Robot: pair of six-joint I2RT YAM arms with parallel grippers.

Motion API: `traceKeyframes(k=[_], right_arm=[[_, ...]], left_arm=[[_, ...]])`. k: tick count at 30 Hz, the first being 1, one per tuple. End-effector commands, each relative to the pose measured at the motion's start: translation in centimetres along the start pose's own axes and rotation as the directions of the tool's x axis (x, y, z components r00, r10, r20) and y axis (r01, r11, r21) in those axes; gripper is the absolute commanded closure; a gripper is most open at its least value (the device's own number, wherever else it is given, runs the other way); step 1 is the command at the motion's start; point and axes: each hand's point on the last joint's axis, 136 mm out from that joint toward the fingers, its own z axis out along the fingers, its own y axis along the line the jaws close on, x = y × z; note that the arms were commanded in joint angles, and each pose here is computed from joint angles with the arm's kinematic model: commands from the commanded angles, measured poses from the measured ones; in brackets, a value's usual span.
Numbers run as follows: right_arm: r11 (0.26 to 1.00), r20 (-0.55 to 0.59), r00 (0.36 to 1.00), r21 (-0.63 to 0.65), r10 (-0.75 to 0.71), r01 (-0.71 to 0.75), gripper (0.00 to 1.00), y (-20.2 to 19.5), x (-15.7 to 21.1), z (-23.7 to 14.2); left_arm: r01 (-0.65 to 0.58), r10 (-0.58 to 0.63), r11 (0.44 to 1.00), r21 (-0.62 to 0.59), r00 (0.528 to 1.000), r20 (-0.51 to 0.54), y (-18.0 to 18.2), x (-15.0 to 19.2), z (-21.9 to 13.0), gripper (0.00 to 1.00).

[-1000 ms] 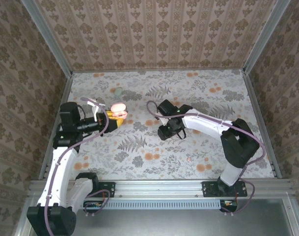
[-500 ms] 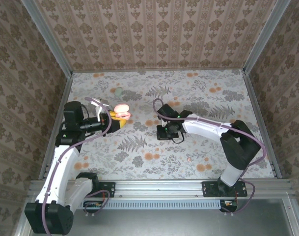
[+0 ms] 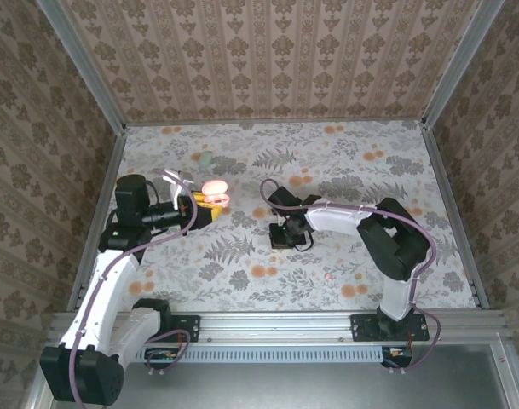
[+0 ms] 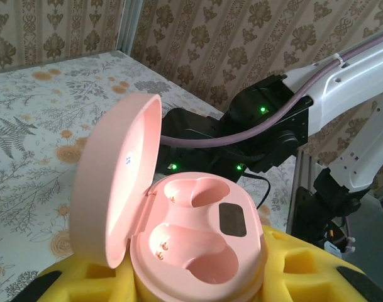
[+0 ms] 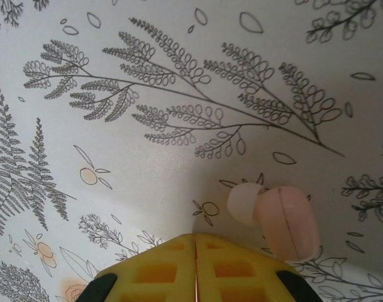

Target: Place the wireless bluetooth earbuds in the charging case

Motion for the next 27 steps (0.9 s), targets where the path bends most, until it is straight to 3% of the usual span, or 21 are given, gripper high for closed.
traceKeyframes(k=[1, 15, 27], right_arm=[[0.991, -0.021, 1.0, 0.134, 0.021, -0.018, 0.92, -3.8, 0.5, -0.3], [0.97, 0.007, 1.0, 0.241, -0.015, 0.013, 0.92, -5.9, -2.3, -2.3], [0.974, 0.038, 0.999, 0.226, -0.039, 0.03, 0.92, -4.9, -5.2, -2.8]], left_arm=[[-0.034, 0.034, 0.999, 0.003, 0.999, 0.007, -0.1, -0.2, 0.2, 0.91], [-0.04, 0.04, 0.999, -0.003, 0.999, 0.001, 0.2, -0.1, 0.3, 0.91], [-0.039, 0.039, 0.999, -0.01, 0.999, -0.007, 0.2, 0.1, 0.3, 0.91]])
